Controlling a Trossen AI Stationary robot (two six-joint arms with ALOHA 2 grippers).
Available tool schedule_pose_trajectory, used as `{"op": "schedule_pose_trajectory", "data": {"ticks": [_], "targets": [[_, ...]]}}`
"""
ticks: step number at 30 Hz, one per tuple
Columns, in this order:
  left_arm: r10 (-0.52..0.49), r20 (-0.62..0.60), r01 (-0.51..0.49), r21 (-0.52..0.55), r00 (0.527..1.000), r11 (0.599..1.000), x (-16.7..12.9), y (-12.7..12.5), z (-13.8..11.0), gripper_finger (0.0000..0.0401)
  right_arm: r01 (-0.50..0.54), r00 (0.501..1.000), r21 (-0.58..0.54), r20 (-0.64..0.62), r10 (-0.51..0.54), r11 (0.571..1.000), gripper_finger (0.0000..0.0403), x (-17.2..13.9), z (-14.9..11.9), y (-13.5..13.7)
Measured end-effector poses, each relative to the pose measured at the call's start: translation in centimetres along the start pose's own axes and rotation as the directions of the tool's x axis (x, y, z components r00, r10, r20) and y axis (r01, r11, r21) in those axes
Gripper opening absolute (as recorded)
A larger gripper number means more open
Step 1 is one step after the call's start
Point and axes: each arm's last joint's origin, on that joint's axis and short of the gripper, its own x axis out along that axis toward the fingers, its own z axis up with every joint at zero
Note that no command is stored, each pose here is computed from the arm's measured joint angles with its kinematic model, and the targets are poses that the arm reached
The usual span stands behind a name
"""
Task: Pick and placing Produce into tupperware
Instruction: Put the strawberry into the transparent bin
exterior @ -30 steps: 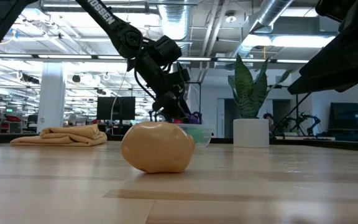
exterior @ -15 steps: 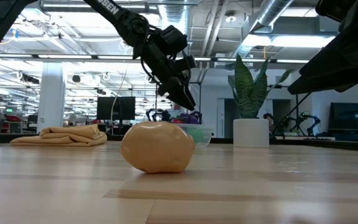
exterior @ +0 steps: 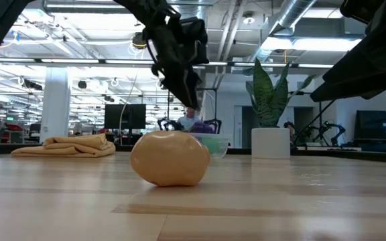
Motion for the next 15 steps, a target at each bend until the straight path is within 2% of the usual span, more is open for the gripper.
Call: {"op": "schedule_pose_trajectory", "data": {"ticks": [4, 8, 15], "targets": [[-0.133, -0.034, 0.131, -0.042, 0.991, 0.99, -0.2, -1.1, -0.3, 0.0266, 0.0, 1.0, 0.001, 0.0, 0.0, 1.0, 0.0265, 0.0, 0.0, 0.0], [-0.225, -0.083, 0.216, -0.11, 0.971, 0.97, -0.4, -1.9, -1.0, 0.0266, 0.0, 1.0, 0.001, 0.0, 0.0, 1.0, 0.0265, 0.0, 0.0, 0.0], [-0.39, -0.074, 0.372, -0.181, 0.918, 0.911, -0.5, -3.2, -1.3, 0.0266, -0.001, 1.0, 0.002, 0.001, 0.001, 1.0, 0.0265, 0.0, 0.0, 0.0]]}}
